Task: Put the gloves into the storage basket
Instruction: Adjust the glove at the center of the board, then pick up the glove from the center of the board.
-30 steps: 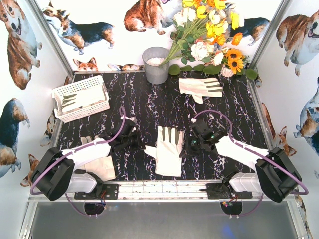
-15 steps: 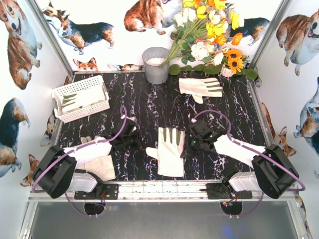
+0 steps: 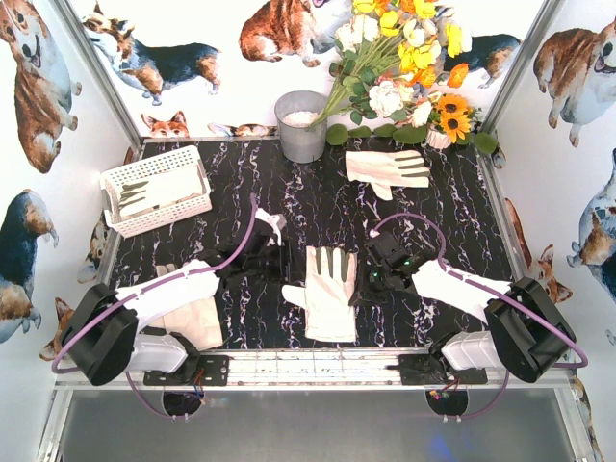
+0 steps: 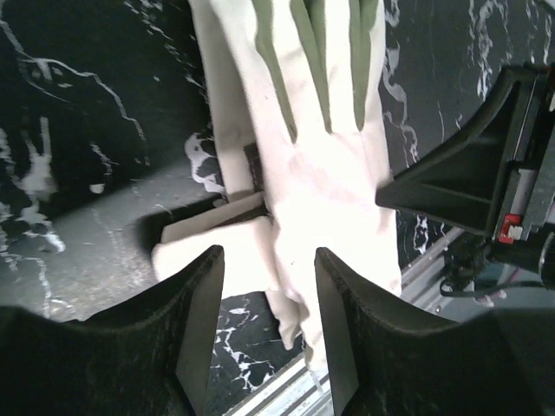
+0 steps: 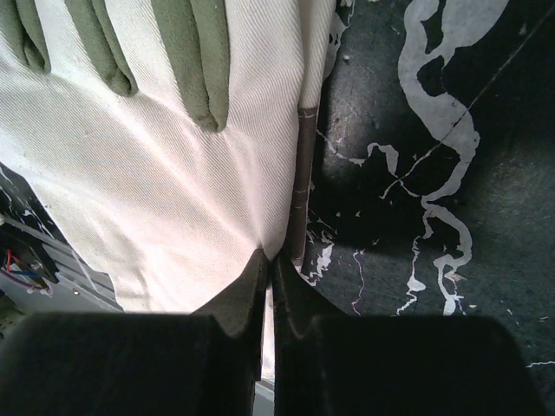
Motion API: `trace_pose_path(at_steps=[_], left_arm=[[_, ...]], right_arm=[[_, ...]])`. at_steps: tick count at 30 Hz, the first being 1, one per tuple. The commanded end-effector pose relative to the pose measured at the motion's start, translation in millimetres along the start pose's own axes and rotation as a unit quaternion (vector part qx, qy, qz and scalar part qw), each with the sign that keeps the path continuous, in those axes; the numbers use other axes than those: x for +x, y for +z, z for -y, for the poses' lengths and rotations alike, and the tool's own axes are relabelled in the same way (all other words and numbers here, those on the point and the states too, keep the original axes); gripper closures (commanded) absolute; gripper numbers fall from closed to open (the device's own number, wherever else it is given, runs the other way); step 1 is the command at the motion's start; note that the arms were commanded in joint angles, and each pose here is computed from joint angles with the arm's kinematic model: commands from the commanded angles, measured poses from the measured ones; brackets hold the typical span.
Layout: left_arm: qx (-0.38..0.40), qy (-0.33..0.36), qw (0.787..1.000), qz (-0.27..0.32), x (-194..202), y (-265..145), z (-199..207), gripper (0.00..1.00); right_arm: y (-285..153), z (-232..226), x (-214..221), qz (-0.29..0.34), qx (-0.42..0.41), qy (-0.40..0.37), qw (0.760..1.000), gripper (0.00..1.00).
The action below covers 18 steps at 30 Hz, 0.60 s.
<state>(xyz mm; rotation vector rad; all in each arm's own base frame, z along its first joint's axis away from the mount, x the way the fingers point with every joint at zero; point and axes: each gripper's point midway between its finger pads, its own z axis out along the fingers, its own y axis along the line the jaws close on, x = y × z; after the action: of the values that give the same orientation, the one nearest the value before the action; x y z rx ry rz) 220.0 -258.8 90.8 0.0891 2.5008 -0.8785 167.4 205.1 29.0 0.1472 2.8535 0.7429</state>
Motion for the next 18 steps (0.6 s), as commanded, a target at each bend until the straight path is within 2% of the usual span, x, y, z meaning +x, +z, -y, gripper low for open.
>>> trace_pose_path(at_steps=[1, 7, 14, 18], left_arm=[[0.056, -0.008, 0.998, -0.023, 13.1, 10.9, 20.4, 0.59], [0.071, -0.015, 0.996, -0.055, 30.2, 25.7, 26.8, 0.62], [0.021, -0.025, 0.996, -0.086, 47.7, 38.6, 5.0, 0.72], [0.006, -0.025, 0.996, -0.09, 52.5, 43.3, -2.4, 0.82]], right_arm=[[-4.2, -12.0, -14.6, 0.022, -0.011, -0.011, 1.0, 1.0], [-4.2, -12.1, -14.5, 0.022, -0.011, -0.011, 1.0, 1.0], [-4.5, -11.8, -14.2, 0.023, -0.011, -0.011, 1.0, 1.0], [-4.9, -12.6, -14.6, 0.024, -0.013, -0.012, 1.0, 1.0]])
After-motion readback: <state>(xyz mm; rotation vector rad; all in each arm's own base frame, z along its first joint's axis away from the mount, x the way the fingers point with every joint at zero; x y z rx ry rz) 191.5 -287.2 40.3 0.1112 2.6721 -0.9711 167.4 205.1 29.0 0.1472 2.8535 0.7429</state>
